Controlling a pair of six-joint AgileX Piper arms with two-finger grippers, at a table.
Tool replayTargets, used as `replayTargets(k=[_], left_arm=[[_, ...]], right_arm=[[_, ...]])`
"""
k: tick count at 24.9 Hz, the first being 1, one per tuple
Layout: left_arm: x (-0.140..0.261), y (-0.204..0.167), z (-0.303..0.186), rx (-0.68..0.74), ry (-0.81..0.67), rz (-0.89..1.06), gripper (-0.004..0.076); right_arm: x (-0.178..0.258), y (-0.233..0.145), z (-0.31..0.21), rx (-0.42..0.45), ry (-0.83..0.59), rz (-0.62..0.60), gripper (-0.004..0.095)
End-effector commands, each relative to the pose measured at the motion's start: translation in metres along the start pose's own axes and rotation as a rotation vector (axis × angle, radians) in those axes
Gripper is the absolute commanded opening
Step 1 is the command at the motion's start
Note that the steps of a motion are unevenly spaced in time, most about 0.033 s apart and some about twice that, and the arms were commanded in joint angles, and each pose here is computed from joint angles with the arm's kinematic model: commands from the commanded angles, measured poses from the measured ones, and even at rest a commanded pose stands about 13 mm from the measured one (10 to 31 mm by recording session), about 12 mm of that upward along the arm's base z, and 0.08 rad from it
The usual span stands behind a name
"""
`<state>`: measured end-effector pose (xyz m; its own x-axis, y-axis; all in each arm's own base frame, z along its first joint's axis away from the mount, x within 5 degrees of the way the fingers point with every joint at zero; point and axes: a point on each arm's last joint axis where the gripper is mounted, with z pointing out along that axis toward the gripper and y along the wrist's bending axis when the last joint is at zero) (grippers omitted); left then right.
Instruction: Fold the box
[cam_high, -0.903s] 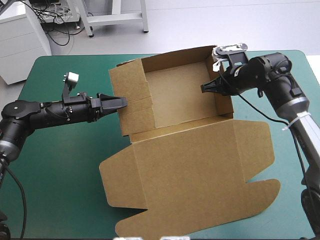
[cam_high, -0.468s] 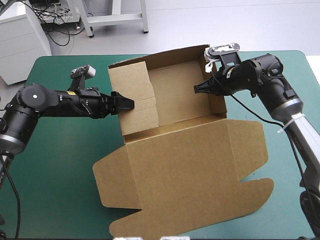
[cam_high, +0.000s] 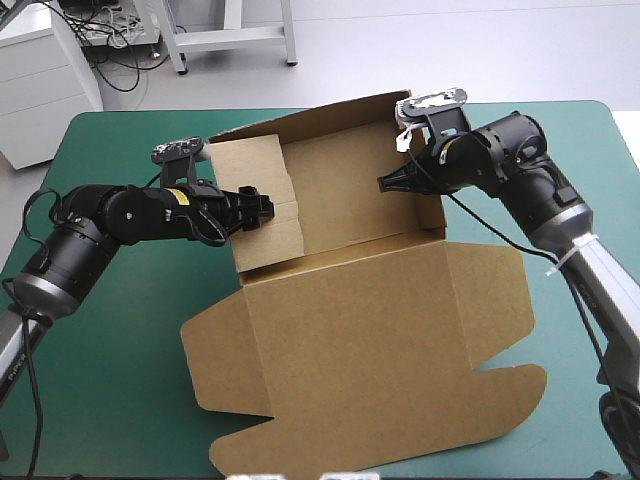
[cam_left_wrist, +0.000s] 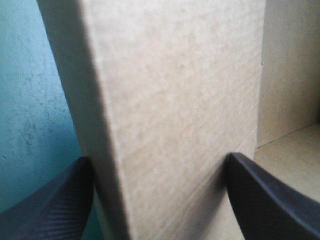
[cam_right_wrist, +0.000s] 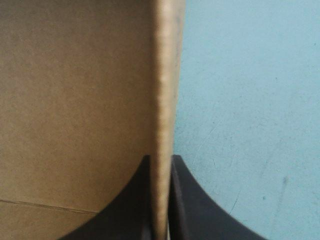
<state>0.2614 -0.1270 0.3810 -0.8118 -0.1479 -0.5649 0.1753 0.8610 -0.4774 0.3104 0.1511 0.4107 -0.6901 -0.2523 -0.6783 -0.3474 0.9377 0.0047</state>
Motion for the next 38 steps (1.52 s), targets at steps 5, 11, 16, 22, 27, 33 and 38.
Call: replayTargets(k=[5, 11, 16, 22, 27, 33, 38], left_arm=[[-0.014, -0.007, 0.0, 0.029, -0.1, -0.011, 0.0522], [-0.016, -0.008, 0.001, 0.035, -0.119, -0.013, 0.0454], [-0.018, -0.009, 0.0, 0.053, -0.144, -0.023, -0.0019], [-0.015, -0.023, -0.004, 0.068, -0.139, 0.064, -0.0032], [-0.044, -0.031, 0.004, -0.121, 0.029, 0.212, -0.0032], [-0.064, -0.028, 0.047, -0.214, 0.148, 0.228, -0.0032], [-0.06, -0.015, 0.089, -0.252, 0.237, 0.213, -0.0032]], right_arm=[[-0.011, 0.017, -0.043, -0.062, -0.165, -0.009, -0.0007], [-0.01, 0.017, -0.05, -0.048, -0.174, -0.015, -0.0008], [-0.009, 0.016, -0.05, -0.032, -0.163, -0.008, -0.0008], [-0.006, 0.015, -0.05, -0.029, -0.129, 0.048, -0.0008], [-0.011, 0.016, -0.038, -0.032, -0.142, 0.09, -0.0008], [-0.01, -0.004, 0.0, 0.026, 0.026, 0.159, -0.0008], [0.001, -0.024, 0.037, 0.011, 0.213, 0.189, -0.0008]])
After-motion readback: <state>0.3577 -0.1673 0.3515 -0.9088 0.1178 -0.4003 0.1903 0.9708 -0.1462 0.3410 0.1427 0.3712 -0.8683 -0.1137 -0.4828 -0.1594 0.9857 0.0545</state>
